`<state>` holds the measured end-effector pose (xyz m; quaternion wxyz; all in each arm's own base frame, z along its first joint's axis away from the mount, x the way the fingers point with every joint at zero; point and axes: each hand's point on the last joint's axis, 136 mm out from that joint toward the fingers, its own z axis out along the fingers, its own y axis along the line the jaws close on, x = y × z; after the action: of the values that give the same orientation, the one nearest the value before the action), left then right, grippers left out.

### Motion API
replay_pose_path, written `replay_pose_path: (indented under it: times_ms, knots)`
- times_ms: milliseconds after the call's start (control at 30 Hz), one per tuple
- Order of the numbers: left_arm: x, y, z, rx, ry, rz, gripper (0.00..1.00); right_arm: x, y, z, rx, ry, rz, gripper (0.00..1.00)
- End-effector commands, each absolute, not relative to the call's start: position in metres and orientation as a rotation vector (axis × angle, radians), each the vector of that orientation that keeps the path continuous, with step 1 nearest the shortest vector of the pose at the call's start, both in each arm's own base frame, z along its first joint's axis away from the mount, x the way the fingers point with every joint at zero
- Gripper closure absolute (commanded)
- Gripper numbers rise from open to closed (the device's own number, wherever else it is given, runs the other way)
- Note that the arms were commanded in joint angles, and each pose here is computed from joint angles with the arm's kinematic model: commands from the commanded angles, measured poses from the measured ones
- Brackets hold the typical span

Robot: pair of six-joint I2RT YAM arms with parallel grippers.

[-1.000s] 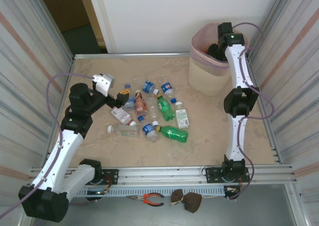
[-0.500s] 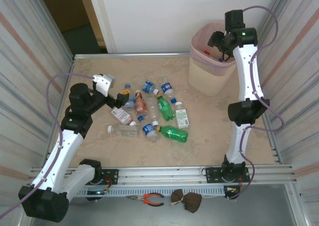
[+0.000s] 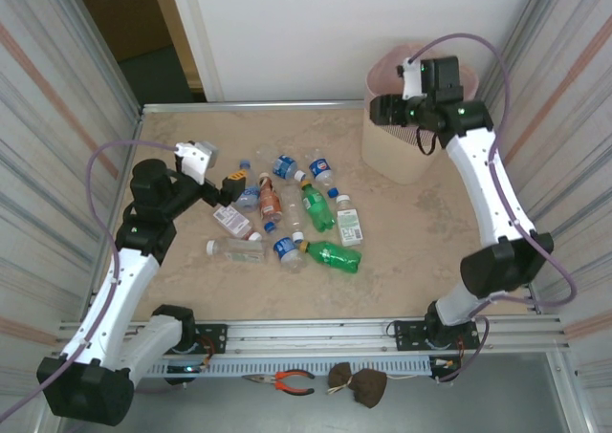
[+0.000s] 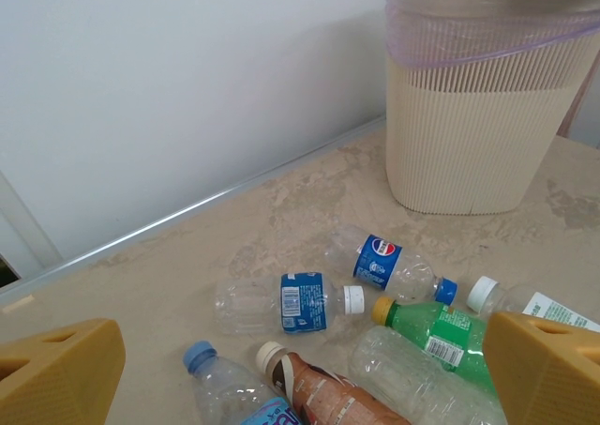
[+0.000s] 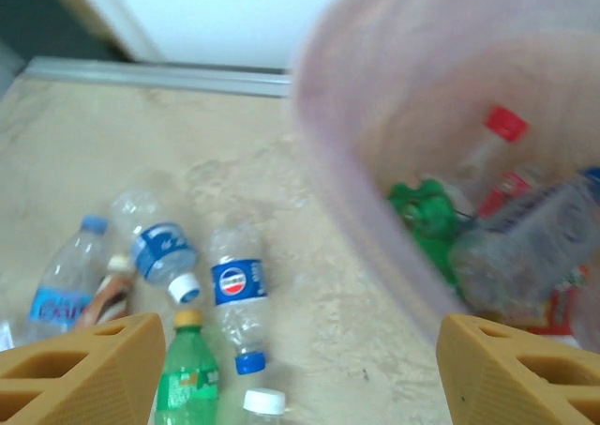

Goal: Put the plastic bottles in the bin

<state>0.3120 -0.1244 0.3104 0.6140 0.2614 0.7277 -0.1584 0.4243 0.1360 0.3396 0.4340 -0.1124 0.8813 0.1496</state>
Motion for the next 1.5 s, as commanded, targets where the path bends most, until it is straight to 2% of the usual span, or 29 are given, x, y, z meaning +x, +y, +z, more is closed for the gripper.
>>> replay_pose_path:
  times_ms: [0,367,933,1233,1467]
  knots:
    - [0.31,-0.123,0.317,0.592,1.656,-0.381,0.01,0.408,0.179,0.362,-0.625,1.937,0.387,0.24]
    - [0.315,-0.111,0.317,0.538,1.669,-0.358,0.01,0.323,0.272,0.288,-1.162,1.788,0.481,0.22]
    - [0.343,-0.038,0.305,0.245,1.788,-0.237,0.01,0.238,0.408,0.187,-1.619,1.753,0.585,0.26]
    - [0.343,-0.009,0.305,0.157,1.785,-0.209,0.01,0.211,0.471,0.149,-1.734,1.75,0.626,0.27]
    - [0.343,-0.009,0.306,0.16,1.783,-0.214,0.01,0.212,0.5,0.118,-1.751,1.795,0.613,0.28]
